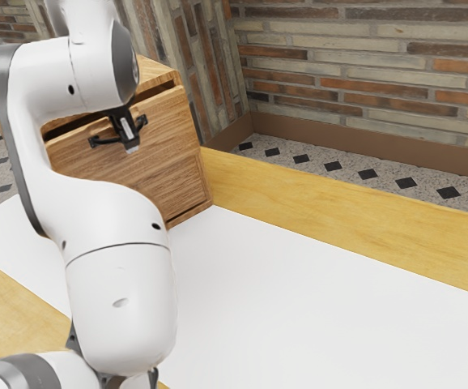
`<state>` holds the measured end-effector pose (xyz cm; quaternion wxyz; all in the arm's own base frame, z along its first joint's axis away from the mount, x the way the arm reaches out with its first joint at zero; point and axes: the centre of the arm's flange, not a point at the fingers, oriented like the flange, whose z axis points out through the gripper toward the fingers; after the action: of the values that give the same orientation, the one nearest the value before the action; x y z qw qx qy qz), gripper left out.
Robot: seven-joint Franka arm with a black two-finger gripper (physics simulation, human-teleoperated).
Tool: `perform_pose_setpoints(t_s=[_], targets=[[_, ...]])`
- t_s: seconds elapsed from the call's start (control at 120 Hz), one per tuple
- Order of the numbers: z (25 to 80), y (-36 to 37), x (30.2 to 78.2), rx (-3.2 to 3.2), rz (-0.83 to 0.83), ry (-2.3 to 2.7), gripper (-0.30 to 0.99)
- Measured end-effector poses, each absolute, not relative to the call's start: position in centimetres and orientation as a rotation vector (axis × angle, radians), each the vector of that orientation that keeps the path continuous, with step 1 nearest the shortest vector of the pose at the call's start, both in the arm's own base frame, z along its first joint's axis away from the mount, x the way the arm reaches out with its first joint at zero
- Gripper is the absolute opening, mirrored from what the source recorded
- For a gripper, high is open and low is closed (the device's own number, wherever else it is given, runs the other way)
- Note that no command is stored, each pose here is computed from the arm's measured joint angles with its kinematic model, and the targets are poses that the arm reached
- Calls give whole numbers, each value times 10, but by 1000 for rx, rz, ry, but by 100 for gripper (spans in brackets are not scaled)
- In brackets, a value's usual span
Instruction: Pull the drawer handle with one arm to open the drawer
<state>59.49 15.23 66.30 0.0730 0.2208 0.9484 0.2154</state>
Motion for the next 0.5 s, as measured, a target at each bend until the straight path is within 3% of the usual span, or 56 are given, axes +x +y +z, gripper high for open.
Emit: perform_pose_setpoints(t_s=[0.5], targets=[[671,122,587,690,676,2838,10]])
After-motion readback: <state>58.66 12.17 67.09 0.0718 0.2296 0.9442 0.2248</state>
